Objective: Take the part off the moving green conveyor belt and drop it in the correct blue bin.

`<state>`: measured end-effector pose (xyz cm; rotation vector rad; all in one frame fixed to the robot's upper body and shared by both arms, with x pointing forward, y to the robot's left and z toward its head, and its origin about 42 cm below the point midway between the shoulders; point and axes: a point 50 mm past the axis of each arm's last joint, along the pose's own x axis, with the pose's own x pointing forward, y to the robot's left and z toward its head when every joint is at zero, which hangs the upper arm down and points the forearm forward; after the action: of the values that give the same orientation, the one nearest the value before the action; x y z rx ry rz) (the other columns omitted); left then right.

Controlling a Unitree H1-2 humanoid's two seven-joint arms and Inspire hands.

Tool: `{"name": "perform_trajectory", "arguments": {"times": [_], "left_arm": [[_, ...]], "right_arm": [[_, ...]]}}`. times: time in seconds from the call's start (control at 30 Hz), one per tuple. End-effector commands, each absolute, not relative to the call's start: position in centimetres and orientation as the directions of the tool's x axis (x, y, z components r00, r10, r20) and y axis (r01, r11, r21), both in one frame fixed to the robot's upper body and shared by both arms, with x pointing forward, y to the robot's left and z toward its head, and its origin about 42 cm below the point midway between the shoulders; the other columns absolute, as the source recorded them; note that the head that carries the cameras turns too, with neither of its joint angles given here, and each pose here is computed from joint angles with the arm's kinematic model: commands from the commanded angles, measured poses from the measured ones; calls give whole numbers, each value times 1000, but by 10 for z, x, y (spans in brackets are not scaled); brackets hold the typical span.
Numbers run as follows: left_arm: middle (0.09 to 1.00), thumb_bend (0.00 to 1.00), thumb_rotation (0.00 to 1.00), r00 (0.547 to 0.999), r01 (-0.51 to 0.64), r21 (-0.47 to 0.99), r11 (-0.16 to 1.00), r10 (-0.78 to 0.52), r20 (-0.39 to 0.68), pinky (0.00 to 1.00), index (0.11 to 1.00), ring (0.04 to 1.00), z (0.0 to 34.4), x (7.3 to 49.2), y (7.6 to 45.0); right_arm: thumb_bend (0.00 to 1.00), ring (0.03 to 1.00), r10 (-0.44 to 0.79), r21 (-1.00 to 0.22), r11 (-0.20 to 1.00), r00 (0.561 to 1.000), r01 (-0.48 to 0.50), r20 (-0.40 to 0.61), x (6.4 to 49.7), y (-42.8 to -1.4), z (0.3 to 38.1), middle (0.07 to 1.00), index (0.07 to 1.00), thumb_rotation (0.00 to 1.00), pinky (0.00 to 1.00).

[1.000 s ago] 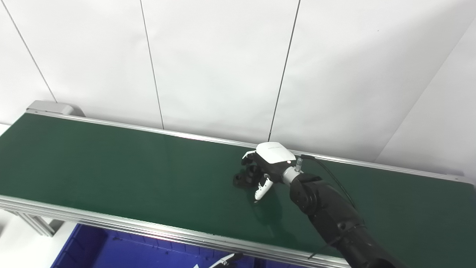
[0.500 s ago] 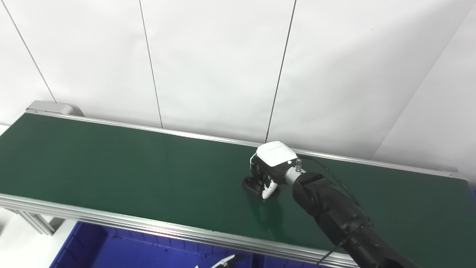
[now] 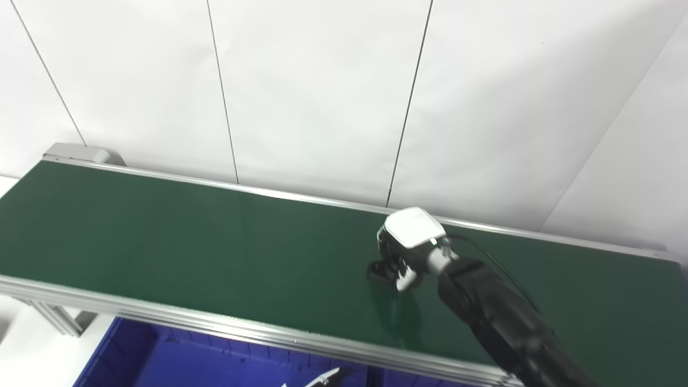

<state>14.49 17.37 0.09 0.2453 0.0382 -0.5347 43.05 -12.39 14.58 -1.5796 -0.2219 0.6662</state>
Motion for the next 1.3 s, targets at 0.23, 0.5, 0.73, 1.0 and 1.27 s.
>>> {"name": "perform_trajectory", "arguments": {"times": [0.23, 0.5, 0.73, 1.0, 1.27], "left_arm": [[950, 783, 415, 864, 498, 220, 839, -501, -43, 851, 921, 925, 8, 154, 171], [956, 800, 439, 861, 501, 244, 830, -508, -40, 860, 929, 934, 9, 155, 173], [958, 803, 393, 862, 500, 213, 840, -507, -25, 866, 927, 937, 14, 157, 174], [986, 779, 417, 863, 497, 176, 850, -505, 0, 888, 955, 958, 21, 158, 177], [1000, 773, 466, 868, 486, 158, 859, -496, 26, 892, 972, 966, 28, 165, 181]], "right_arm": [[513, 361, 531, -983, 99, 844, -155, -80, 390, -125, 211, 471, 537, 0, 288], [513, 366, 532, -979, 166, 846, -116, -10, 349, -145, 227, 444, 537, 0, 262], [516, 432, 520, -958, 250, 854, -143, 8, 312, -162, 218, 405, 511, 0, 174], [516, 376, 472, -904, 316, 874, -288, -114, 264, -174, 170, 470, 508, 0, 241], [526, 245, 383, -856, 340, 889, -389, -252, 226, -188, 121, 470, 489, 0, 157]]}}
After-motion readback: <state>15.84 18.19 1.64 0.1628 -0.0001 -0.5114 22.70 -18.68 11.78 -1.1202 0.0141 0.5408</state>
